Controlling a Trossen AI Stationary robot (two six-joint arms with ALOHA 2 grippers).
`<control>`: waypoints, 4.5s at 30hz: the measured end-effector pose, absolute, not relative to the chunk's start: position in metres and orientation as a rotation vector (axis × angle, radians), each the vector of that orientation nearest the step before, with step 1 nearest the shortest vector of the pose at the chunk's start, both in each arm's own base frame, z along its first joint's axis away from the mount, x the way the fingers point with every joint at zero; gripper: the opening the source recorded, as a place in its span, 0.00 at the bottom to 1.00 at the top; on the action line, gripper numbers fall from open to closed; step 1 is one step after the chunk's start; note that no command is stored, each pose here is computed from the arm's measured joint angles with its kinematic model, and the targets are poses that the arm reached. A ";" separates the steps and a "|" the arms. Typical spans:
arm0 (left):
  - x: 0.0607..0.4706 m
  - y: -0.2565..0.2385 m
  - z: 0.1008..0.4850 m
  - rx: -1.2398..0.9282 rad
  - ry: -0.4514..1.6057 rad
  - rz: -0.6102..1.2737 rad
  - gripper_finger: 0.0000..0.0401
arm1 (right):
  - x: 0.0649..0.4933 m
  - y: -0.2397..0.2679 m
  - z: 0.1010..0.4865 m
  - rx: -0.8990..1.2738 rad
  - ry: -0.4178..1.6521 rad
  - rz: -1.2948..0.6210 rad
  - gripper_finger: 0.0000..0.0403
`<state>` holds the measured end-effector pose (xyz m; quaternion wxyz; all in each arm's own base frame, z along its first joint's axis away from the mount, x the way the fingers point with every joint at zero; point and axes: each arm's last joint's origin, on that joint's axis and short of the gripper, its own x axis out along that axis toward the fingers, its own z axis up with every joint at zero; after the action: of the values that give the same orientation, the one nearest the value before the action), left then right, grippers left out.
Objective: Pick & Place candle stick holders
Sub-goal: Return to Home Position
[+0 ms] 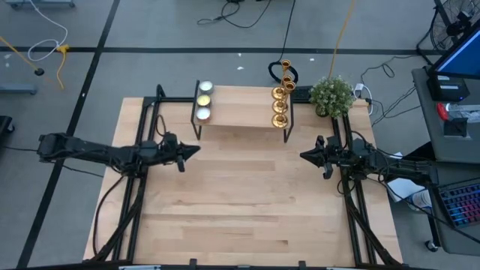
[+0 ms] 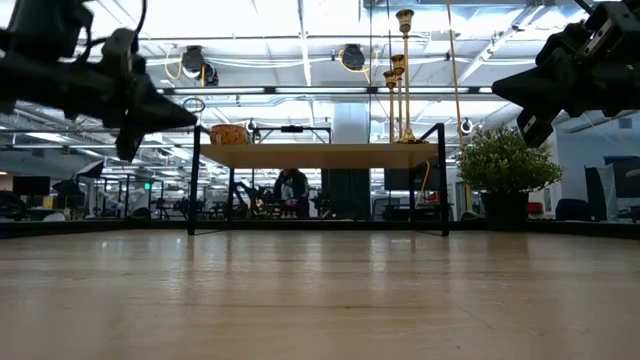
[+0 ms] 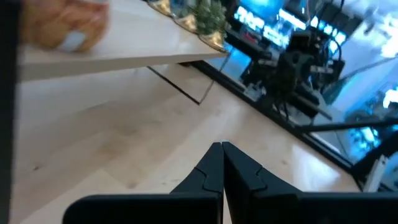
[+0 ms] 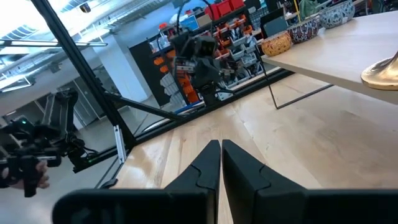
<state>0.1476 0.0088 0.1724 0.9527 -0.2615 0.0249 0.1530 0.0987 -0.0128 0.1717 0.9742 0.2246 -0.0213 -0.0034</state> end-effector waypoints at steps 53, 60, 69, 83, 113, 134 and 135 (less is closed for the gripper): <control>0.101 0.009 0.164 -0.024 0.056 0.127 0.04 | 0.099 -0.013 0.172 0.447 -0.043 -0.007 0.02; 0.101 0.012 0.164 -0.022 0.057 0.155 0.05 | 0.099 -0.012 0.171 0.230 -0.034 0.017 0.02; 0.101 0.012 0.165 -0.017 0.047 0.161 0.05 | 0.100 -0.014 0.167 0.042 0.014 -0.049 0.01; 0.101 0.012 0.165 0.172 0.061 0.156 0.05 | 0.100 -0.014 0.165 0.046 0.037 -0.046 0.01; 0.101 0.012 0.165 0.173 0.060 0.155 0.05 | 0.100 -0.014 0.164 0.046 0.038 -0.045 0.02; 0.101 0.012 0.165 0.173 0.059 0.154 0.05 | 0.100 -0.014 0.165 0.046 0.038 -0.045 0.02; 0.101 0.012 0.165 0.173 0.059 0.154 0.05 | 0.100 -0.014 0.165 0.046 0.038 -0.045 0.02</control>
<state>0.1006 0.0123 0.1652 0.9929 0.0864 0.0296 0.0768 0.1004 -0.0139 0.1645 0.9993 0.0231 0.0190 -0.0225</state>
